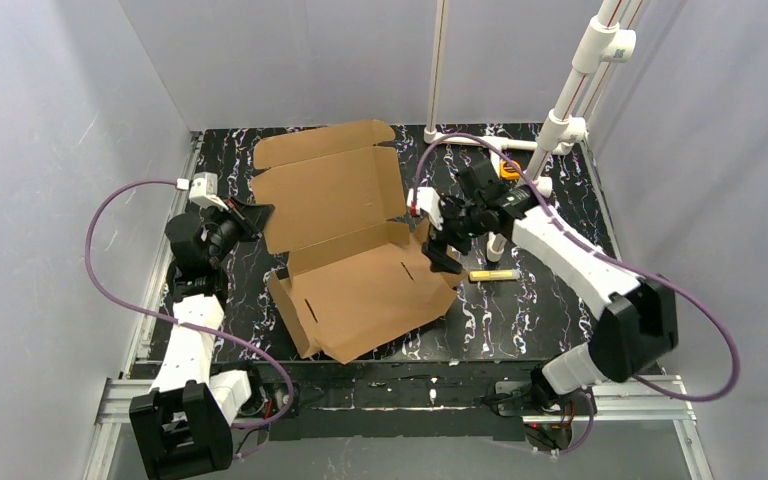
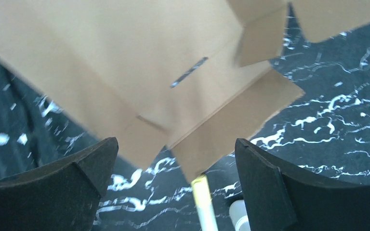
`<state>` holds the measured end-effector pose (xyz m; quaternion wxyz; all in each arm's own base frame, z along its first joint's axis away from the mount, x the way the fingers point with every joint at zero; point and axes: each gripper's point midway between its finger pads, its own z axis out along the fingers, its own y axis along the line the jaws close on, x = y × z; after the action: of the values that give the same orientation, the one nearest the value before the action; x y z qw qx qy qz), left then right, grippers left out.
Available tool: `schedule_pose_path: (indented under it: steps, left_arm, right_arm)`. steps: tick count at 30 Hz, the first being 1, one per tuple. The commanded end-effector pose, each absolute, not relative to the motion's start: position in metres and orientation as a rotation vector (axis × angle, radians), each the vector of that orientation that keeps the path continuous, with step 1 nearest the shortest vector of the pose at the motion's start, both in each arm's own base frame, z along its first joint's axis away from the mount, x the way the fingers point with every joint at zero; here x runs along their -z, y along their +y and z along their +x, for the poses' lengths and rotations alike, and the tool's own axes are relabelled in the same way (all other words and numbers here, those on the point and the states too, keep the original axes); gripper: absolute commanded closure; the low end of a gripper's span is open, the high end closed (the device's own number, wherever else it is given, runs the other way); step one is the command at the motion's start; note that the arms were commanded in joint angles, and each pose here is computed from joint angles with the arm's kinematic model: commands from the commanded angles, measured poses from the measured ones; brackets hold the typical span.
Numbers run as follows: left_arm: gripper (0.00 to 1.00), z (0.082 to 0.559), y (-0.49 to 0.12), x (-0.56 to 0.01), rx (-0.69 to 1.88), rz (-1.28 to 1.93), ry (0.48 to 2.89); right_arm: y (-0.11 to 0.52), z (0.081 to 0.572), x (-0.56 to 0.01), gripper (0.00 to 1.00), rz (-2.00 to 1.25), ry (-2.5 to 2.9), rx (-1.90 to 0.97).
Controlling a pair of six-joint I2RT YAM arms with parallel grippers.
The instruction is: Fold the paper box
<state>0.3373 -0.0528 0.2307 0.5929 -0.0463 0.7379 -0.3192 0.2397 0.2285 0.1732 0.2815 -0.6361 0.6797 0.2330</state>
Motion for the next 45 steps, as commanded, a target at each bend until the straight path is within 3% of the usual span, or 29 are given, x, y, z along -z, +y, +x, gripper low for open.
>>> schedule_pose_path:
  steps: [1,7,14,30,37,40,42,45]
  left_arm:
    - [1.00,0.334,-0.049,-0.249,0.655,-0.023,1.627]
    - [1.00,0.330,-0.049,-0.255,0.627,0.005,1.601]
    - [1.00,0.328,-0.051,-0.259,0.632,0.014,1.590]
    - [1.00,0.327,-0.054,-0.264,0.651,0.035,1.578]
    - [1.00,0.327,-0.054,-0.264,0.646,0.038,1.577]
    - [1.00,0.327,-0.054,-0.264,0.647,0.037,1.576]
    - [1.00,0.327,-0.055,-0.263,0.653,0.041,1.577]
    - [1.00,0.326,-0.058,-0.263,0.668,0.049,1.578]
  right_arm:
    - [0.256,0.312,-0.184,0.00,-1.353,1.901,-0.523]
    - [0.250,0.362,-0.151,0.00,-1.052,2.022,-0.439]
    - [0.242,0.365,-0.112,0.00,-0.964,2.112,-0.541]
    - [0.241,0.359,-0.072,0.30,-0.873,2.204,-0.737]
    - [0.246,0.355,-0.069,0.52,-0.865,2.213,-0.791]
    - [0.244,0.360,-0.072,0.84,-0.836,2.215,-0.763]
    - [0.244,0.363,-0.078,0.95,-0.819,2.203,-0.748]
    - [0.245,0.371,-0.093,0.99,-0.799,2.163,-0.731]
